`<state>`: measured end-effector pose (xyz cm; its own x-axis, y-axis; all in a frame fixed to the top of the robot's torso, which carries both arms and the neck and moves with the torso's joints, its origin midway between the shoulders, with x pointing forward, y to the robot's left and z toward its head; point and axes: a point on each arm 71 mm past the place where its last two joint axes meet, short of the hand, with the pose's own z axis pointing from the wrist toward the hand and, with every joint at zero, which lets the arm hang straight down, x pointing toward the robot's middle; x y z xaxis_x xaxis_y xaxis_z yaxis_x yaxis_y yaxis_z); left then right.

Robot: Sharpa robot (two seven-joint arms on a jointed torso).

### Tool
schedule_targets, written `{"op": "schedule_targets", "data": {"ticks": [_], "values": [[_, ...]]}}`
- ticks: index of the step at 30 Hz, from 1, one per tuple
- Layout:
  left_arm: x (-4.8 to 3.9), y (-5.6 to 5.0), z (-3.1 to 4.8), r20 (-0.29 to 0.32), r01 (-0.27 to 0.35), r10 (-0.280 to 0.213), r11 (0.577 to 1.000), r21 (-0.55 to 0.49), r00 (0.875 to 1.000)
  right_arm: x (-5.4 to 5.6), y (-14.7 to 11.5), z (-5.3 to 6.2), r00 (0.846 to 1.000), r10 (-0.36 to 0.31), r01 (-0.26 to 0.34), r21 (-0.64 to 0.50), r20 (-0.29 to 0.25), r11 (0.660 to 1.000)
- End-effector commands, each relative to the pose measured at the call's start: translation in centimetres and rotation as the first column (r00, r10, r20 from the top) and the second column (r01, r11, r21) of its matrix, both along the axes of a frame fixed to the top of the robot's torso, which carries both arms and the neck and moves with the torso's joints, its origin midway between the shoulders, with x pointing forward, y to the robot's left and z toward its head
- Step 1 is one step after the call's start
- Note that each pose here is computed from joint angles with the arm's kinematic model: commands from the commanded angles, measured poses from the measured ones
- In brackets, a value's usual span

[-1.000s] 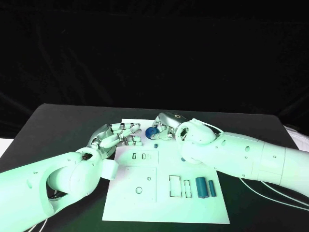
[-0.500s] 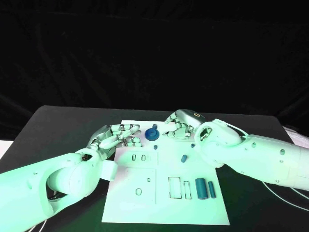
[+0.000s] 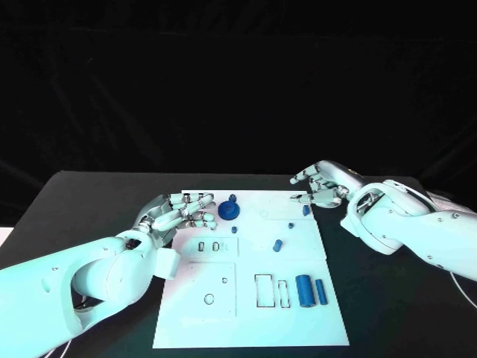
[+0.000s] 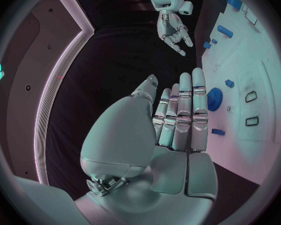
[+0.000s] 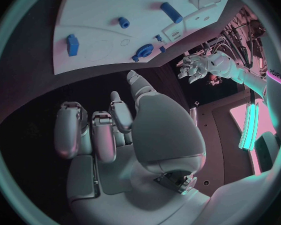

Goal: Assemble the parts on the task board

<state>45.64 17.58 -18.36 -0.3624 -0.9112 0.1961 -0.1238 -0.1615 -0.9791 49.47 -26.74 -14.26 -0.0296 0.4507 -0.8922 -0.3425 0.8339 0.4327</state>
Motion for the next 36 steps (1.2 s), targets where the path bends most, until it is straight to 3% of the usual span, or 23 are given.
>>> {"op": "schedule_targets", "data": {"ticks": [1,6,13,36], "values": [[-0.03,-0.3,0.03,0.004,0.023,-0.023,1.0,-0.015,1.0,-0.1,-0.8,-0.2,0.994,0.104,-0.102,0.061,-0.022,0.993],[0.01,-0.4,-0.07,0.002,0.026,-0.026,1.0,-0.017,1.0,0.6,-3.4,-1.4,0.995,0.081,-0.077,0.053,-0.064,0.996],[0.05,-0.4,-0.26,-0.001,0.026,-0.026,1.0,-0.017,1.0,1.1,-4.9,-2.9,0.993,0.055,-0.051,0.043,-0.104,0.998],[0.08,-0.5,-0.49,-0.006,0.029,-0.029,0.999,-0.017,1.0,1.9,-4.7,-5.6,0.984,0.05,-0.049,0.011,-0.173,0.999]]}}
